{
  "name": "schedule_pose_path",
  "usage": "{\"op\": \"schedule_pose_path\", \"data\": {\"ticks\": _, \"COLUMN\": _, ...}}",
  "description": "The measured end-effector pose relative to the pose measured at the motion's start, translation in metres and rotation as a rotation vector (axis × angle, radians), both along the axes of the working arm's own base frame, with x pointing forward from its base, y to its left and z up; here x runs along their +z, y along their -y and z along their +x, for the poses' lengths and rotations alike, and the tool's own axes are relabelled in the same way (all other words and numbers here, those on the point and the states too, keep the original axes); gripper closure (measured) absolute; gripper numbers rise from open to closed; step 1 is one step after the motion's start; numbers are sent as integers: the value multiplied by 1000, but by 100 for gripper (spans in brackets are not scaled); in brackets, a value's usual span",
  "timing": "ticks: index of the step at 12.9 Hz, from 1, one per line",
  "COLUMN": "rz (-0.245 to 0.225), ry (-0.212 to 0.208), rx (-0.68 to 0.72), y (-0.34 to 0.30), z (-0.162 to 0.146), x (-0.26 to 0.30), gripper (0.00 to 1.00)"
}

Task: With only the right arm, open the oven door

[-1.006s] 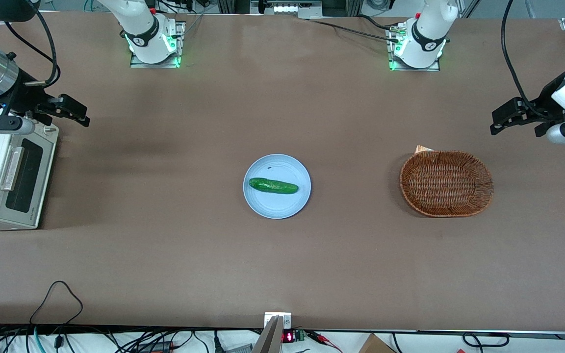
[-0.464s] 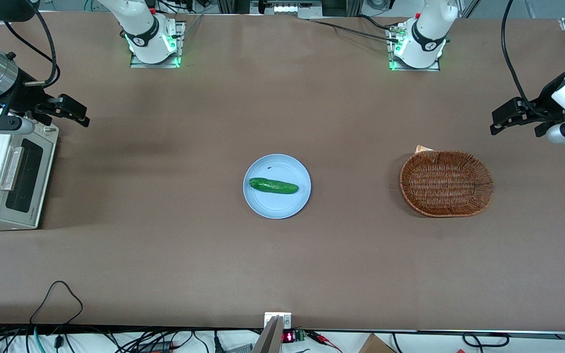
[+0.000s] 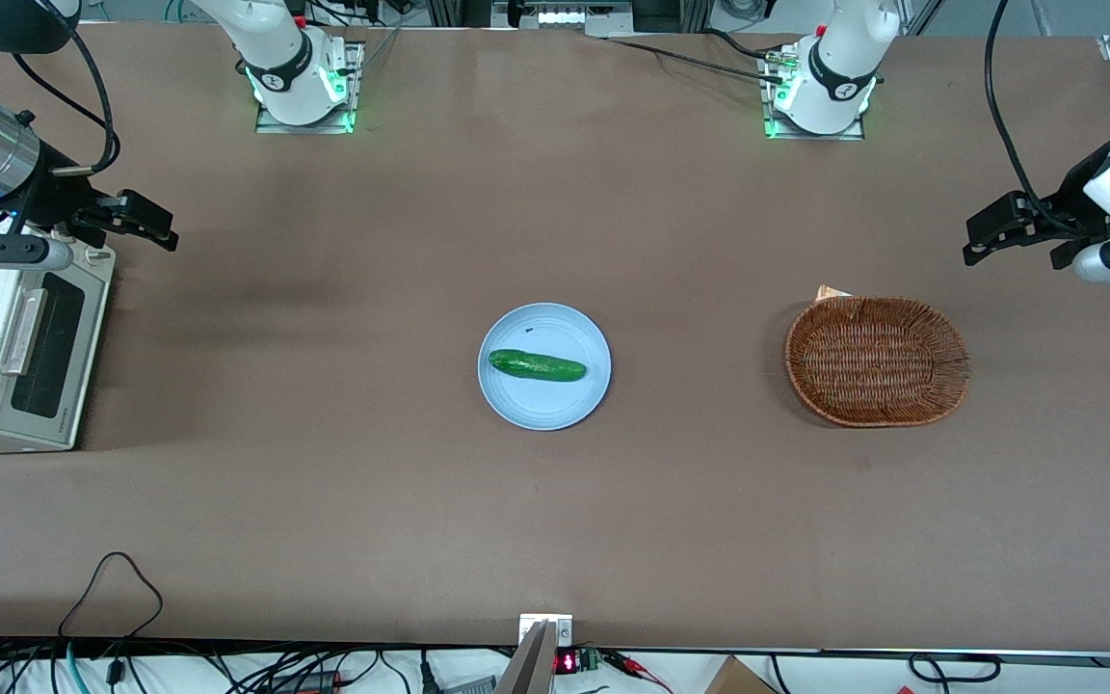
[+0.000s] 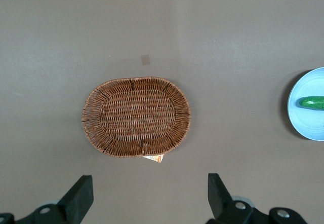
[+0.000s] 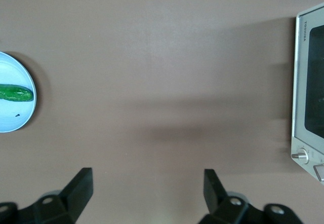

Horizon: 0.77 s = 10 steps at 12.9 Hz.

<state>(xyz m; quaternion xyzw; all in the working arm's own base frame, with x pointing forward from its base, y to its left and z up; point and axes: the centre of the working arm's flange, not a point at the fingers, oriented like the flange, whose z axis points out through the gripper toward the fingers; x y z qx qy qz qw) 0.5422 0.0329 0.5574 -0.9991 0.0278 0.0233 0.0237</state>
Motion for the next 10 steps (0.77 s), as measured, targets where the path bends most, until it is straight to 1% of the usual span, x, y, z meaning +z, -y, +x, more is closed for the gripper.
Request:
{"op": "schedule_pose_path", "data": {"ticks": 1, "rz": 0, "ry": -2, "rx": 0, "y": 0, "z": 0, "x": 0, "gripper": 21}}
{"op": "schedule_pose_path", "data": {"ticks": 5, "rz": -1, "ry": -17, "rx": 2, "y": -1, "z": 1, "x": -6, "gripper": 68}}
{"op": "schedule_pose_path", "data": {"ticks": 6, "rz": -1, "ry": -21, "rx": 3, "y": -1, "z": 2, "x": -7, "gripper": 78}}
{"op": "schedule_pose_path", "data": {"ticks": 7, "rz": -2, "ry": -23, "rx": 3, "y": -1, "z": 2, "x": -8, "gripper": 87}}
{"op": "schedule_pose_path", "data": {"ticks": 8, "rz": -2, "ry": -24, "rx": 3, "y": -1, "z": 2, "x": -8, "gripper": 87}}
{"op": "schedule_pose_path", "data": {"ticks": 9, "rz": -2, "ry": -25, "rx": 3, "y": -1, "z": 2, "x": -8, "gripper": 93}}
{"op": "schedule_pose_path", "data": {"ticks": 10, "rz": -2, "ry": -28, "rx": 3, "y": -1, "z": 1, "x": -8, "gripper": 94}}
